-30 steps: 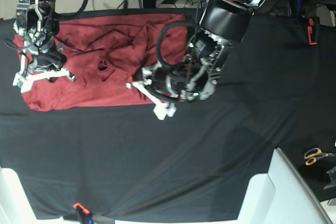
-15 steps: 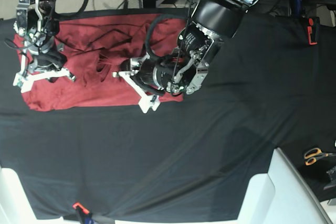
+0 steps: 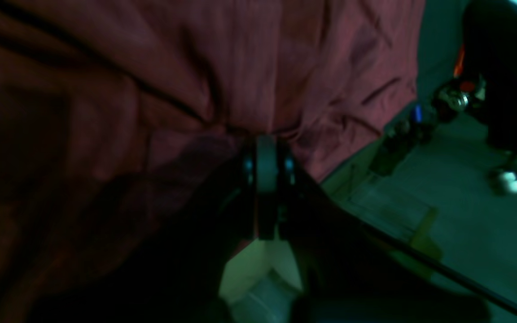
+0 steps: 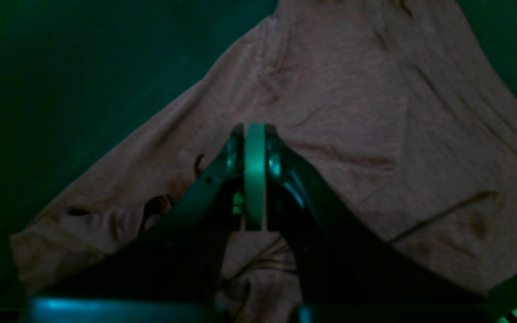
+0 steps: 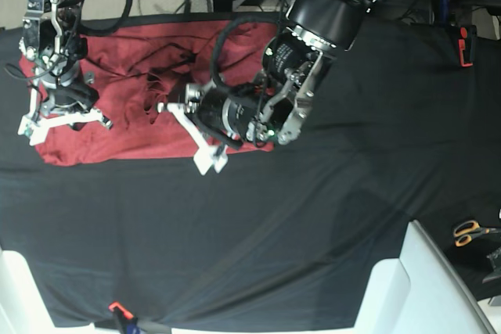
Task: Fold the T-shirt properly
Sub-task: 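Push the left gripper across the shirt toward the right gripper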
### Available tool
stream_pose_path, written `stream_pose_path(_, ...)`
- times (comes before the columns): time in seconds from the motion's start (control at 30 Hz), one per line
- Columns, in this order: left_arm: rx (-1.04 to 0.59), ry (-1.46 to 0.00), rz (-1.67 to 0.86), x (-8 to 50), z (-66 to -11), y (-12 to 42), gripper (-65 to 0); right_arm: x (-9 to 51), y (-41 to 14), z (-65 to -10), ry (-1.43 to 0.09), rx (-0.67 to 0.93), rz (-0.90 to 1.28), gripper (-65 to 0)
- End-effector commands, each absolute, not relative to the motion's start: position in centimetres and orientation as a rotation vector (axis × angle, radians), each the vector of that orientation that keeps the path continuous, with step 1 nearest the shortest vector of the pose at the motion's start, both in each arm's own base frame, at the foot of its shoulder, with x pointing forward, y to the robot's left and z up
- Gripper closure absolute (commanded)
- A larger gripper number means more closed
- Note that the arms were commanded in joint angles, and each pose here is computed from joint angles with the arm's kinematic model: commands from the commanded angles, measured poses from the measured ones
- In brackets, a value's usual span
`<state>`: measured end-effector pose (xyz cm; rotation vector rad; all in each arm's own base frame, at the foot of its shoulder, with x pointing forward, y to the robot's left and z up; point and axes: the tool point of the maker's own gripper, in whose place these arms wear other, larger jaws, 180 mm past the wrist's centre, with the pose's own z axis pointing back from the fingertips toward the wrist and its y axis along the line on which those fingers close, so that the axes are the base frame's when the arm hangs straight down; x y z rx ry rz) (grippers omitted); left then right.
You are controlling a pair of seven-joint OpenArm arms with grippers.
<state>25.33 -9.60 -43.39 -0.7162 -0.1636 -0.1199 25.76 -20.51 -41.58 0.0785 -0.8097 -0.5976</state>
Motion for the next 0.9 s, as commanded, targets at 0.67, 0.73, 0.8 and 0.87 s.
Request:
stream_pose_path(0.67, -0.588, -0.172, 0.068, 26.9, -43.3, -5.8, 0.0, 26.2, -21.9, -40.6, -0.837, 0.024, -0.676, -0.2)
stream_pose_path(0.73, -0.578, -0.168, 0.080, 26.9, -43.5, -5.4, 0.0, 26.2, -21.9, -40.6, -0.837, 0.024, -0.676, -0.2)
stream_pose_path(0.8, -0.564, -0.169, 0.080, 26.9, -43.7, -4.8, 0.0, 26.3, -21.9, -40.6, -0.838, 0.025, -0.676, -0.2)
stream_pose_path(0.87, -0.557, -0.171, 0.080, 27.0, -43.8, -4.5, 0.0, 26.3, -21.9, -40.6, -0.838, 0.025, -0.676, -0.2)
